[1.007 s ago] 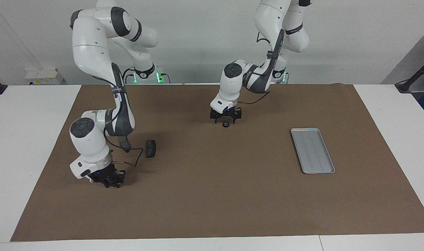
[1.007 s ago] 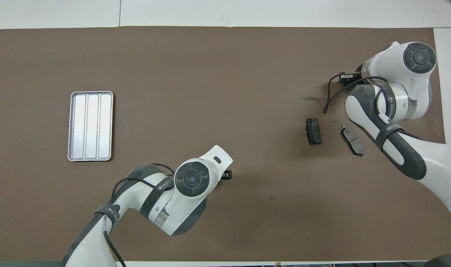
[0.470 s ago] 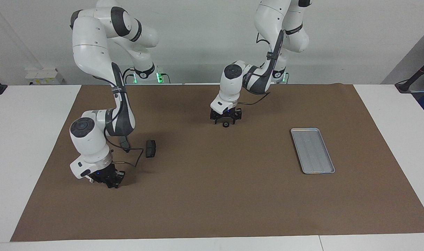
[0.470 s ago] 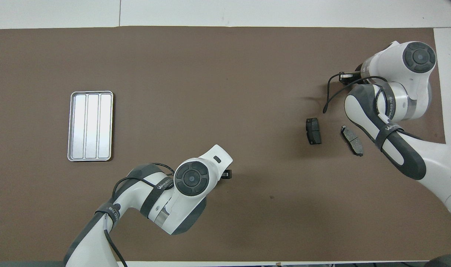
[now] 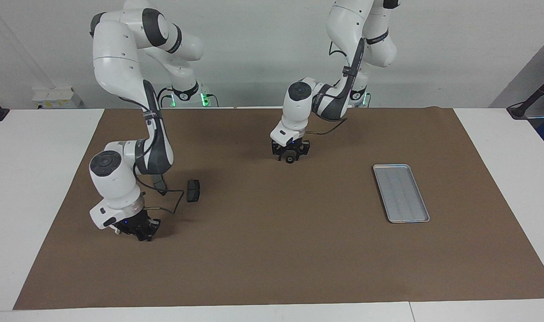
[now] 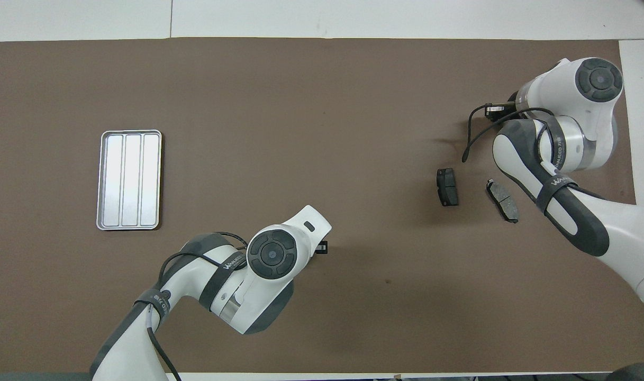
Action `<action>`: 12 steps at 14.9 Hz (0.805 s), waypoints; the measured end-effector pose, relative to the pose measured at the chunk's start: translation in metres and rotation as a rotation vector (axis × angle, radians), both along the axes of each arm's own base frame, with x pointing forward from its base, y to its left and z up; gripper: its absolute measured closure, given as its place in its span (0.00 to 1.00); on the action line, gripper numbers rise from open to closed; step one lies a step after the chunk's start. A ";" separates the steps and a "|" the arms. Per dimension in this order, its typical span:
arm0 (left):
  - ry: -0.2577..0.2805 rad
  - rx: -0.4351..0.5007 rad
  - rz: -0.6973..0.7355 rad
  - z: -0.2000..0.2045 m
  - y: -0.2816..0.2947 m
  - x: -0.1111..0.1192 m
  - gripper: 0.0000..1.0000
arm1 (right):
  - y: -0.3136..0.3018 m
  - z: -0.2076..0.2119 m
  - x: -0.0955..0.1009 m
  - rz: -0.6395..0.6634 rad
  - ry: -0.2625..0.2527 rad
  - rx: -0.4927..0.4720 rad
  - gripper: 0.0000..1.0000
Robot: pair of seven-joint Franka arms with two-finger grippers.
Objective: Pick bearing gear from pile to tray
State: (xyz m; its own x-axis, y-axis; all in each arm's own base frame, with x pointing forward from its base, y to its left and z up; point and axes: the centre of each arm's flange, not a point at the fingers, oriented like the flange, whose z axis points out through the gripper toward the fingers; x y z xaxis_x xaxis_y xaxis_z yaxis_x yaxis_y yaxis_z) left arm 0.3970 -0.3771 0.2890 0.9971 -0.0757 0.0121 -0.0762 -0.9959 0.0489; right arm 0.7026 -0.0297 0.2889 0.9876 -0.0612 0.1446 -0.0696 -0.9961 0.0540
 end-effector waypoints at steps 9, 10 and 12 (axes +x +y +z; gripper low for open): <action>-0.012 -0.006 -0.010 0.006 -0.001 0.001 0.63 | 0.006 0.077 -0.012 0.002 0.085 -0.049 0.76; -0.012 -0.006 -0.009 0.005 0.000 0.001 0.63 | 0.010 0.087 -0.015 0.005 0.092 -0.054 0.76; -0.012 -0.005 -0.009 0.006 0.000 0.001 0.64 | 0.019 0.108 -0.021 0.014 0.104 -0.064 0.76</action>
State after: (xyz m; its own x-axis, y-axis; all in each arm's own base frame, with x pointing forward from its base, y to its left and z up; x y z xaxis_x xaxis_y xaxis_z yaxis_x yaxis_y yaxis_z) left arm 0.3984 -0.3772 0.2945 0.9962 -0.0841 0.0243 -0.0853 -0.9949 0.0534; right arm 0.6811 -0.0109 0.3964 0.9982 -0.0414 0.0441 -0.0466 -0.9912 0.1237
